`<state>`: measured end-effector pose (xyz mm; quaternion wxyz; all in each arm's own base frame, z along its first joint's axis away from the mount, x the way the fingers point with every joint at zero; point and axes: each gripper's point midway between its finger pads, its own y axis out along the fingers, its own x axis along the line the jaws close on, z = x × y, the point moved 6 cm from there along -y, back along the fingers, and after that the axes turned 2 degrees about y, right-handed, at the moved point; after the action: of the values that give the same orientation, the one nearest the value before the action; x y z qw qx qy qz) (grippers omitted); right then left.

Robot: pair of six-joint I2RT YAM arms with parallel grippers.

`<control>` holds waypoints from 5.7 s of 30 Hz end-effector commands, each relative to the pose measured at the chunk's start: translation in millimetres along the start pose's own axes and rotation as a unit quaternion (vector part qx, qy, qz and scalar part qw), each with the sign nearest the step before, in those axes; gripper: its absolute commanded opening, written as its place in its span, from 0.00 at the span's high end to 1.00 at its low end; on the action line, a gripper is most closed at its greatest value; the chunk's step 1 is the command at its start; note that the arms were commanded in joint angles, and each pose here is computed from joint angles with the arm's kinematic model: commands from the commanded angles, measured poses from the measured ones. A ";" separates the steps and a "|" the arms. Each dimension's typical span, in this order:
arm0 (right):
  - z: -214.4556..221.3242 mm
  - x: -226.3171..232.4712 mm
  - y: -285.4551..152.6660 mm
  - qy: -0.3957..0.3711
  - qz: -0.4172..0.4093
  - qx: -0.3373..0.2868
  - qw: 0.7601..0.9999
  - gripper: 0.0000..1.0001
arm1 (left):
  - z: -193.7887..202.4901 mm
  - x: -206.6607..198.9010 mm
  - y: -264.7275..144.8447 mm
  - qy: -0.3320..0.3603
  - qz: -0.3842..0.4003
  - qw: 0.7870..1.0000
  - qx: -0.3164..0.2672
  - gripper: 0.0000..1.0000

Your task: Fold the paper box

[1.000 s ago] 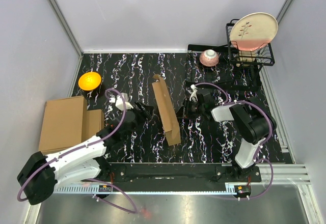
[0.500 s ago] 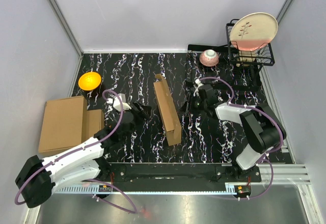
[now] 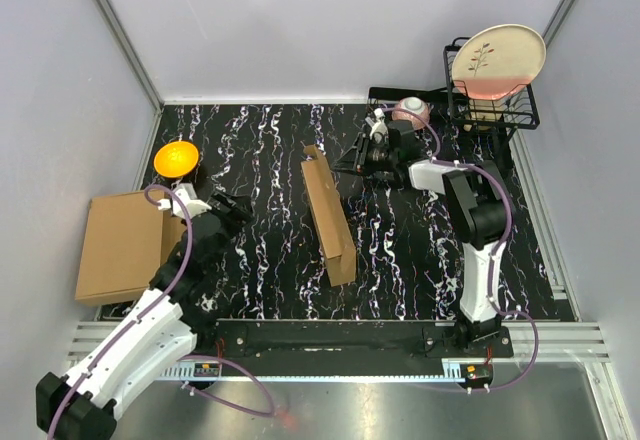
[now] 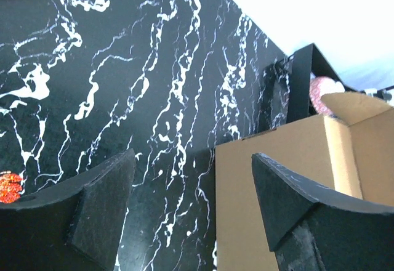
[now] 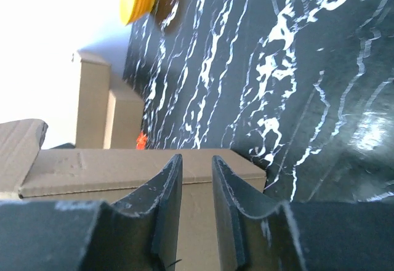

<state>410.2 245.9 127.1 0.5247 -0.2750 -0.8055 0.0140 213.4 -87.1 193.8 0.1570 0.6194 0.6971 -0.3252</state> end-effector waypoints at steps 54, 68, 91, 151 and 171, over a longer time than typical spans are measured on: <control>111.7 45.9 6.5 0.053 -0.299 0.303 0.903 0.60 | -17.5 7.5 28.9 -0.063 -0.109 0.991 0.051 0.23; 68.8 33.8 -9.6 0.072 -0.233 0.216 0.946 0.61 | -15.1 -47.9 41.4 -0.038 -0.057 0.996 0.058 0.23; 59.4 16.2 15.2 -0.030 -0.004 0.136 0.990 1.00 | -24.3 -16.3 14.2 0.009 -0.083 0.996 0.012 0.21; 68.6 164.8 -146.9 -0.150 0.161 -0.087 0.972 0.44 | -104.7 -63.6 -10.1 0.184 0.186 0.963 -0.064 0.01; 123.8 197.5 -206.5 -0.190 0.122 -0.075 0.971 0.42 | -60.6 -48.2 0.3 0.333 0.283 0.899 -0.007 0.10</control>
<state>157.1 199.3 278.6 0.3647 -0.3996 -0.8356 0.0955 234.4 -85.2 270.0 0.0333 0.8492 0.5204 -0.0837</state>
